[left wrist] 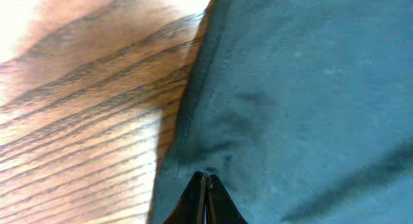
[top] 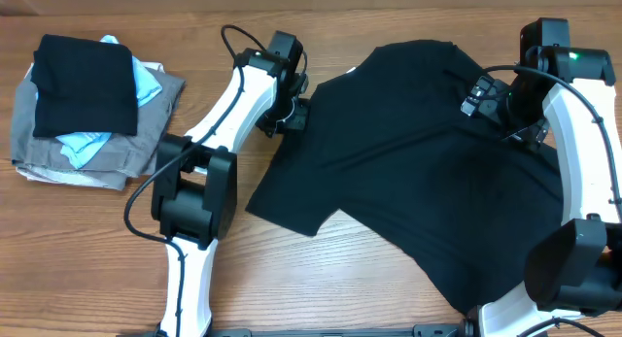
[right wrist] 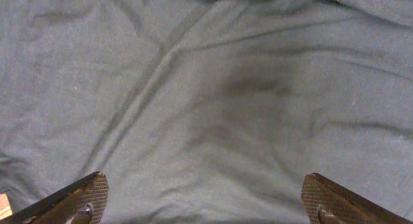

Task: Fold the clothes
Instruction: 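Grasp the shirt's left shoulder with the left gripper and pull left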

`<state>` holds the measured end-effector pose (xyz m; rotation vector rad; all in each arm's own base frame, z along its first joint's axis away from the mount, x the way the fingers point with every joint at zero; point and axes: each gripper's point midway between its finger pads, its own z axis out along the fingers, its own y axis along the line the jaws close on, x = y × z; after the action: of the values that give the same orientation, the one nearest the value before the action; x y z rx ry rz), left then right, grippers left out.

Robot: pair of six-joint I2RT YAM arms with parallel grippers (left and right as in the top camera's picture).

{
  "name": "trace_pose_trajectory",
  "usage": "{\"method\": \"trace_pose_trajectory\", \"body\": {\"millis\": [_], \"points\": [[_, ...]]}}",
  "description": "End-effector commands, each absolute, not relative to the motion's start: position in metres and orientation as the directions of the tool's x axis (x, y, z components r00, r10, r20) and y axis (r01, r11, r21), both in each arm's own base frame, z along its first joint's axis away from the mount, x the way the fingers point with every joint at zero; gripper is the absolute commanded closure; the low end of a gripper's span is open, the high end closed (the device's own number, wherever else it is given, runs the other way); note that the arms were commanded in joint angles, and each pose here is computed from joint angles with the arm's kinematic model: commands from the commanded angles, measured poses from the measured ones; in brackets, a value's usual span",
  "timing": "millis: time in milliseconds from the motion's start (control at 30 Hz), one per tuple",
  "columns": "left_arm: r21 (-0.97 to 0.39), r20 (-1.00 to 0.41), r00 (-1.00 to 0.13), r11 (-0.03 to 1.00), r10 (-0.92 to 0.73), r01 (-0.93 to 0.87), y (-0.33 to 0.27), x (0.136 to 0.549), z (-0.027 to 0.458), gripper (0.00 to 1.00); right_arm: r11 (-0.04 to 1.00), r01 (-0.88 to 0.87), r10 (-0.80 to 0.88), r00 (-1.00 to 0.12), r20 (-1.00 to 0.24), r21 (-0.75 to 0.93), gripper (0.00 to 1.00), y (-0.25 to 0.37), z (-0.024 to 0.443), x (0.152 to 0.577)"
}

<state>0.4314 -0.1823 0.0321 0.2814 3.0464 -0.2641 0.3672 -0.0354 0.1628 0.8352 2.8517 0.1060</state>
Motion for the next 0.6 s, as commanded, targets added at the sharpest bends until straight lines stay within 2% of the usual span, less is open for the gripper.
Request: {"method": "trace_pose_trajectory", "body": {"millis": [0,233,433,567], "points": [[-0.145,-0.043,-0.989,0.978,0.145,0.15,-0.18,0.43,0.011,0.96,0.842,0.528,0.54,-0.829,-0.145,0.111,0.0,-0.036,0.163,0.368],[-0.139,-0.001,-0.991,0.981,0.137,0.136,-0.179,0.425,-0.005,0.96,0.841,0.529,0.54,-0.829,-0.145,0.111,0.0,-0.036,0.163,0.368],[0.078,-0.001,-0.999,0.996,0.036,0.036,-0.139,0.425,-0.006,0.96,0.842,0.528,0.54,-0.829,-0.145,0.111,0.0,-0.036,0.163,0.368],[0.126,0.006,-1.0,0.992,0.017,0.017,-0.127,0.423,-0.007,0.96,0.841,0.529,0.54,-0.829,-0.145,0.111,0.0,-0.036,0.163,0.368]]}}
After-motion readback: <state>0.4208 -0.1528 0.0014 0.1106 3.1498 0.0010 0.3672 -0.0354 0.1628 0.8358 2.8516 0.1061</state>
